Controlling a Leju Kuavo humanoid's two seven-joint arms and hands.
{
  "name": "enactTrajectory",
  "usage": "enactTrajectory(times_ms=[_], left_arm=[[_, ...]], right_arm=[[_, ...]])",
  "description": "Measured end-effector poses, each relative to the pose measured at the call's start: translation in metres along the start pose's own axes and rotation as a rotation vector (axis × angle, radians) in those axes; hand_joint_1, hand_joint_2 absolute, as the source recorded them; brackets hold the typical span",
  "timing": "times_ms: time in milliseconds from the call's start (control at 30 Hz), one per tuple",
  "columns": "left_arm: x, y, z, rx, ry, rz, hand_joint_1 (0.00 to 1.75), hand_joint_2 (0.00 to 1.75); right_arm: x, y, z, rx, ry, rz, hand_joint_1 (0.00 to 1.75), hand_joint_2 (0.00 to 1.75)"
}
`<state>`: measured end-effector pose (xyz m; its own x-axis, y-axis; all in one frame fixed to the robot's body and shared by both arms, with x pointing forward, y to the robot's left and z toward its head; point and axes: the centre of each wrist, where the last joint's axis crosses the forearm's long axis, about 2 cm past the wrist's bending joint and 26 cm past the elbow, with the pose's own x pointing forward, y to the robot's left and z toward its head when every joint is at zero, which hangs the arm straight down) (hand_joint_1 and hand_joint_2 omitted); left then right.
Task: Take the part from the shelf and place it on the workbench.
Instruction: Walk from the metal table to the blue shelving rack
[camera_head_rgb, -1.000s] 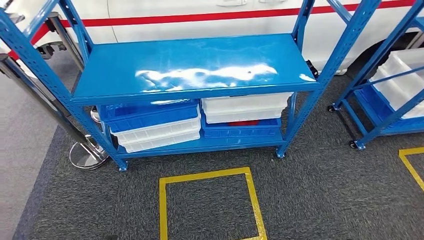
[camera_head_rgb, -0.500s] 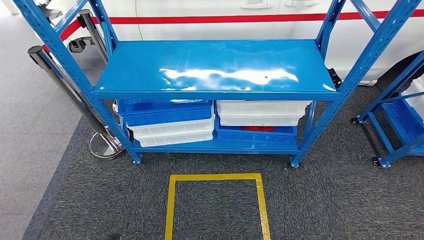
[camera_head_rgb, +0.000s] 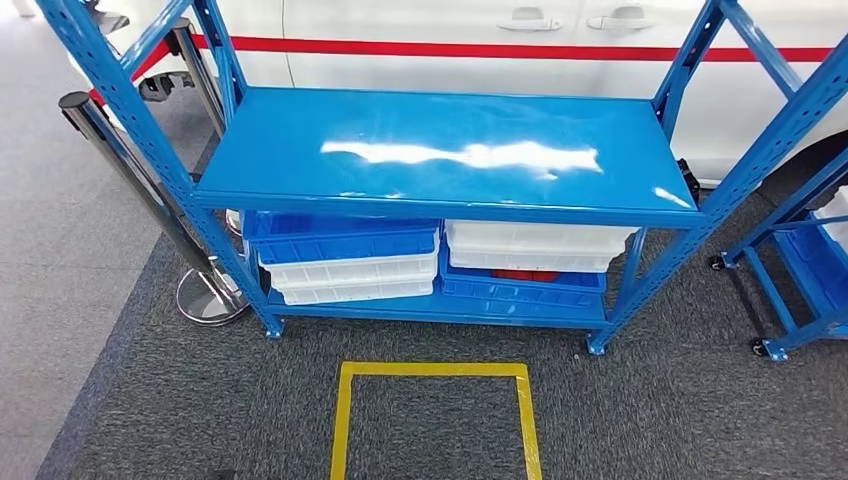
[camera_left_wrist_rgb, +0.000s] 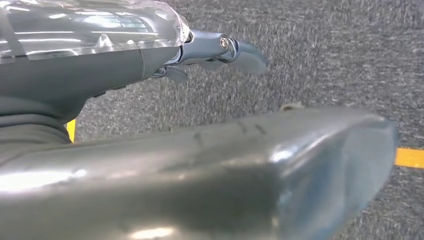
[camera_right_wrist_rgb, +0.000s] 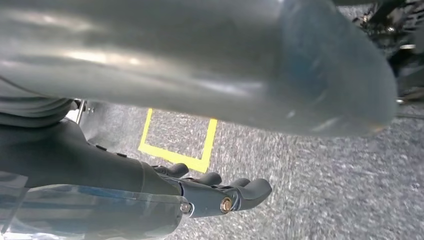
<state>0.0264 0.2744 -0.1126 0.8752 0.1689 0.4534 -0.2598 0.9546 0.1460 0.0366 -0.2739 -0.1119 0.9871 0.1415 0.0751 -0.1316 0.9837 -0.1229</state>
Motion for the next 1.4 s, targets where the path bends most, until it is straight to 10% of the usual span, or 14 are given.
enactTrajectory(times_ms=[633,767,967,1000,1100,1133,1267,1400], left_arm=[[0.0008,-0.0001,-0.0003,0.002,0.021,-0.018,0.0,0.0],[0.0012,-0.0004,-0.0004,0.005,0.04,-0.01,0.0,0.0],[0.0025,-0.0005,-0.0008,0.021,0.066,-0.006,0.0,0.0],[0.0023,-0.0006,-0.0007,0.025,0.071,-0.005,0.0,0.44],[0.0025,-0.0005,-0.0008,0.034,0.076,-0.005,0.0,1.75],[0.0028,-0.0003,-0.0009,0.035,0.076,-0.005,0.0,1.75],[0.0028,-0.0003,-0.0009,0.042,0.073,-0.002,0.0,1.75],[0.0025,-0.0004,-0.0007,0.059,0.079,0.013,0.0,1.75]], right_arm=[[0.0005,-0.0008,-0.0001,-0.011,-0.012,-0.001,0.0,0.0],[0.0029,-0.0019,-0.0001,-0.022,0.004,0.005,0.0,1.75],[0.0042,-0.0024,-0.0001,-0.036,0.014,0.01,0.0,1.75],[0.0043,-0.0027,-0.0001,-0.041,0.012,0.006,0.0,1.75],[0.0051,-0.0027,-0.0001,-0.047,0.005,-0.005,0.0,0.44],[0.0055,-0.0025,0.0,-0.046,0.003,-0.006,0.0,0.0],[0.0064,-0.0023,0.0,-0.046,0.002,-0.001,0.0,1.75],[0.0066,-0.0024,0.0,-0.047,0.01,0.009,0.0,1.75]])
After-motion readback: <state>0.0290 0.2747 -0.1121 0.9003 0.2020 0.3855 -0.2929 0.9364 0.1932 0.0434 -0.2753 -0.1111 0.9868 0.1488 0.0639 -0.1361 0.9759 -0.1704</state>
